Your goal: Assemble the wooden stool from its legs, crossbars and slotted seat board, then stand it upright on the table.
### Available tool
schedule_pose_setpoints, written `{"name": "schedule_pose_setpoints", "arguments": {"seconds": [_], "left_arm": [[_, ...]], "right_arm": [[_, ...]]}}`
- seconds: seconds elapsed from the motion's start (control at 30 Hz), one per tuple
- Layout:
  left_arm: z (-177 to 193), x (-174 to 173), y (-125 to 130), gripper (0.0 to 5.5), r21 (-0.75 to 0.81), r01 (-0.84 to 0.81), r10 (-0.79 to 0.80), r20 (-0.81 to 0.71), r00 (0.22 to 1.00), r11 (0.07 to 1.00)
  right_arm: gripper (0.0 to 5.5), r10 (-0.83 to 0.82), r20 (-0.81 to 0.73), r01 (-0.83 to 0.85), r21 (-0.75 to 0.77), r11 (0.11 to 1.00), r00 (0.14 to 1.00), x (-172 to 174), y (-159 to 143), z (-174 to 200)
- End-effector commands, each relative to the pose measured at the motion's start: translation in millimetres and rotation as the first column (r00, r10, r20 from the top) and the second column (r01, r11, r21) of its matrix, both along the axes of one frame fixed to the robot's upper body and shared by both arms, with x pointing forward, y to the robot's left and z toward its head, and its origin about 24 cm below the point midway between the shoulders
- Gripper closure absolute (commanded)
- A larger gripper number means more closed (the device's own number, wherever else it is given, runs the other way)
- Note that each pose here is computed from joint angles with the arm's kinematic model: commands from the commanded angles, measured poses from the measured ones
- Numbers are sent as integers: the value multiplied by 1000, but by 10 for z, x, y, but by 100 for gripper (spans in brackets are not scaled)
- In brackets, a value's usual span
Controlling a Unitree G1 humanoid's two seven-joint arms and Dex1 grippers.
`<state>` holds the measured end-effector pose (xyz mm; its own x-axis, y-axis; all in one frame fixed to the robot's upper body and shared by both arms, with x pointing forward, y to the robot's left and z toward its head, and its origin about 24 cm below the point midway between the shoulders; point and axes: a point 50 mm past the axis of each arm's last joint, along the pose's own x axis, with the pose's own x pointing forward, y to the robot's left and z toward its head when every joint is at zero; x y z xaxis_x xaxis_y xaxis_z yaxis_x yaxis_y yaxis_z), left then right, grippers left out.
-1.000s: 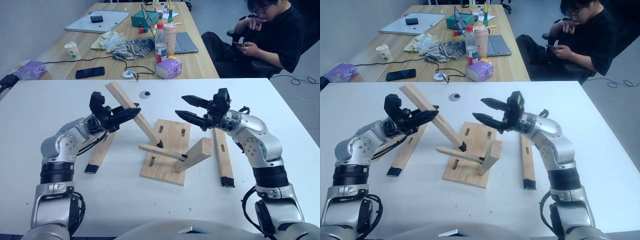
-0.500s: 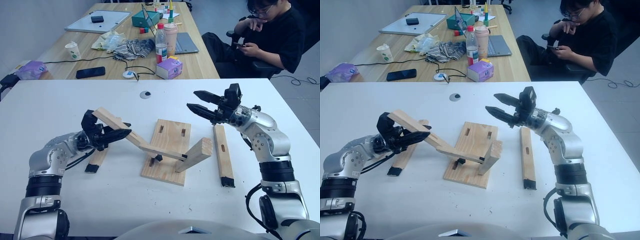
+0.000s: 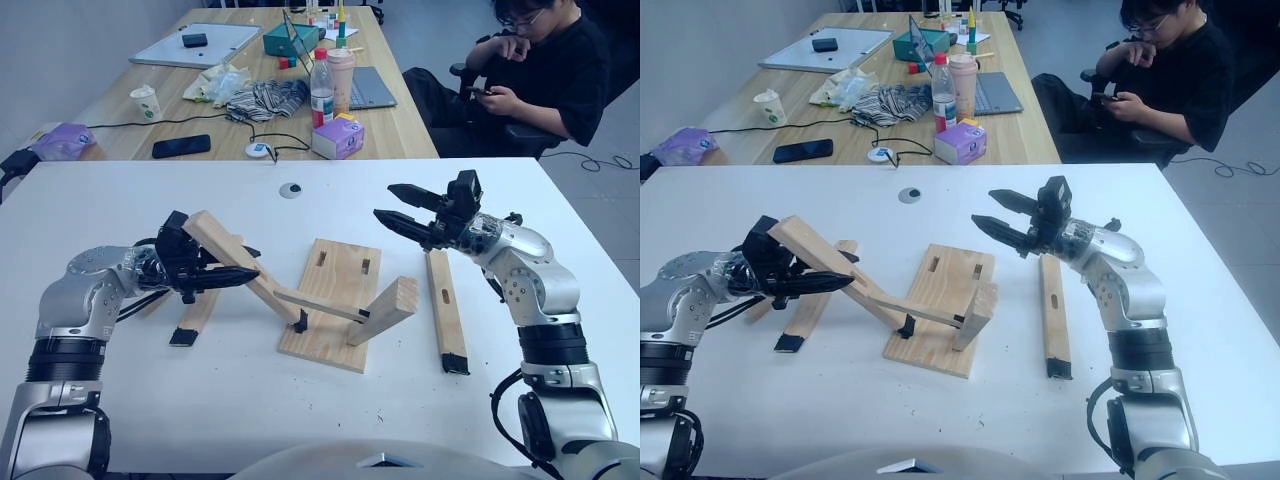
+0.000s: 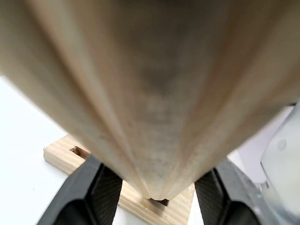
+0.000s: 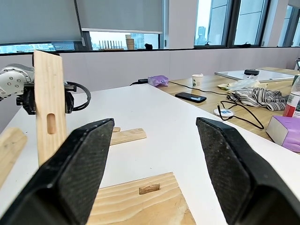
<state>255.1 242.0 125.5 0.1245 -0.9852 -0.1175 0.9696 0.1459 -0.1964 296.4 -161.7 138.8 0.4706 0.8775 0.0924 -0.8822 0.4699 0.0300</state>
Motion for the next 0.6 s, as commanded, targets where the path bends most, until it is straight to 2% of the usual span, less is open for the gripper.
{"name": "schedule_pose_setpoints", "arguments": {"seconds": [0.03, 0.3, 0.6], "left_arm": [[-116, -18, 61, 347, 222, 37, -36, -10, 999, 974], [-86, 9, 81, 347, 380, 177, -186, -13, 983, 908], [-85, 32, 69, 347, 442, 245, -272, -1, 962, 863]], "right_arm": [[226, -3, 16, 4, -18, 1000, 1000, -12, -8, 12], [226, -2, 7, 2, -23, 1000, 1000, -50, -1, -35], [226, 2, -9, -2, -26, 1000, 1000, -75, 27, -99]]}}
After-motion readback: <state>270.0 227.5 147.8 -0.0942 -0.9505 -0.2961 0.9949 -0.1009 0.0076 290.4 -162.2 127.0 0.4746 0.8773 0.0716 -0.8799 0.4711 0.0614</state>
